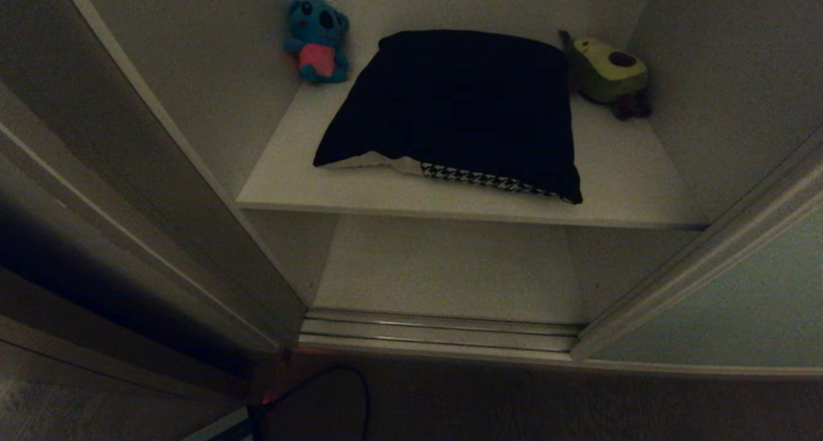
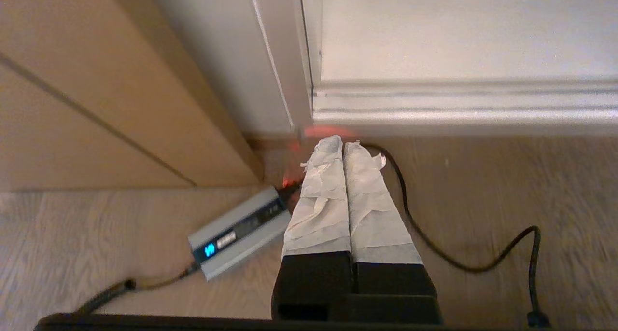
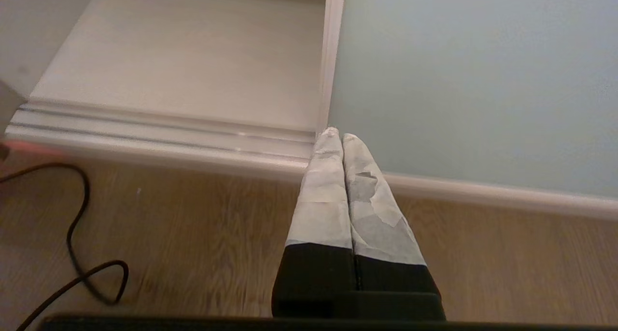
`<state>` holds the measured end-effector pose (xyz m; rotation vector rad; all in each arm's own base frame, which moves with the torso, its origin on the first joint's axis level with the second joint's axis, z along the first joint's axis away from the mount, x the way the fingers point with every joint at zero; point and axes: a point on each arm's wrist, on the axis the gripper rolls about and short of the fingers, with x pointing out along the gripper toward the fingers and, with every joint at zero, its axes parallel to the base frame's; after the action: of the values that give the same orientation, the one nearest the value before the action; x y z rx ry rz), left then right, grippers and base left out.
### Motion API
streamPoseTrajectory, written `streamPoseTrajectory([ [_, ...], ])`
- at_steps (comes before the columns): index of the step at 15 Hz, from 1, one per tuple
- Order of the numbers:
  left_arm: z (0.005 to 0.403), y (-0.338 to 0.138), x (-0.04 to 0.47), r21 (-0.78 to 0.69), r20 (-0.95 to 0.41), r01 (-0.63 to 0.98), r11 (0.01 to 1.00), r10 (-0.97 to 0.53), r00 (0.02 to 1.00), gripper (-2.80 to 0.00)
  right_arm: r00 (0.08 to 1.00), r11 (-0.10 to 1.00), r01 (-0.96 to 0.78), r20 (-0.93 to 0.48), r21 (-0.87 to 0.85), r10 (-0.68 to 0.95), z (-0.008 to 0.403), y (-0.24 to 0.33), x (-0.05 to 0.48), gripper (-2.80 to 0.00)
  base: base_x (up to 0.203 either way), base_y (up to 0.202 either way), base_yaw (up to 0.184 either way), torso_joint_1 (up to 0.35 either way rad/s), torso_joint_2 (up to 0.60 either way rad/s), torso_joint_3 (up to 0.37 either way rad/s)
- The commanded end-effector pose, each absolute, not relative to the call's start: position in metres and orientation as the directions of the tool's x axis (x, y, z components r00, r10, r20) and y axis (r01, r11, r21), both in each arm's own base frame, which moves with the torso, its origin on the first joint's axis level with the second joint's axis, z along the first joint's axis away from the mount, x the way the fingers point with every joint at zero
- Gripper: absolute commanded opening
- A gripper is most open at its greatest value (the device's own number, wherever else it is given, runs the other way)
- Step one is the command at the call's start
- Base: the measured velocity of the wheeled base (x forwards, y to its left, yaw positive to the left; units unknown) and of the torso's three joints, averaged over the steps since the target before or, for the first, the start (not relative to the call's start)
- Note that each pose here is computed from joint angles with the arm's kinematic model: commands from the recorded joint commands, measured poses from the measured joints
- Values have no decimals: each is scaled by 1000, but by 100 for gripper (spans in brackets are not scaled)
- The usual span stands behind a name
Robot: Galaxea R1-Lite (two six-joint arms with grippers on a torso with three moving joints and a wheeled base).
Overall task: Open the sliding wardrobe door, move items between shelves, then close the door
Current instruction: Close the door
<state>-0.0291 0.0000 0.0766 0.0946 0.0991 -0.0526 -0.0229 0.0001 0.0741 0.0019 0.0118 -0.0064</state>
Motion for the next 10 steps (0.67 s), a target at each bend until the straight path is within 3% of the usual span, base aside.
streamPoseTrajectory([
  [1, 77, 0, -29, 84, -103, 55, 995, -46, 994, -280, 1000, 1000, 6, -17, 2, -6, 73, 0, -23, -280, -147, 0, 3, -4, -2, 2],
  [10, 77, 0, -29, 83, -103, 53, 995, -44, 994, -280, 1000, 1000, 6, -17, 2, -6, 73, 0, -23, -280, 0, 0, 0, 0, 0, 0],
])
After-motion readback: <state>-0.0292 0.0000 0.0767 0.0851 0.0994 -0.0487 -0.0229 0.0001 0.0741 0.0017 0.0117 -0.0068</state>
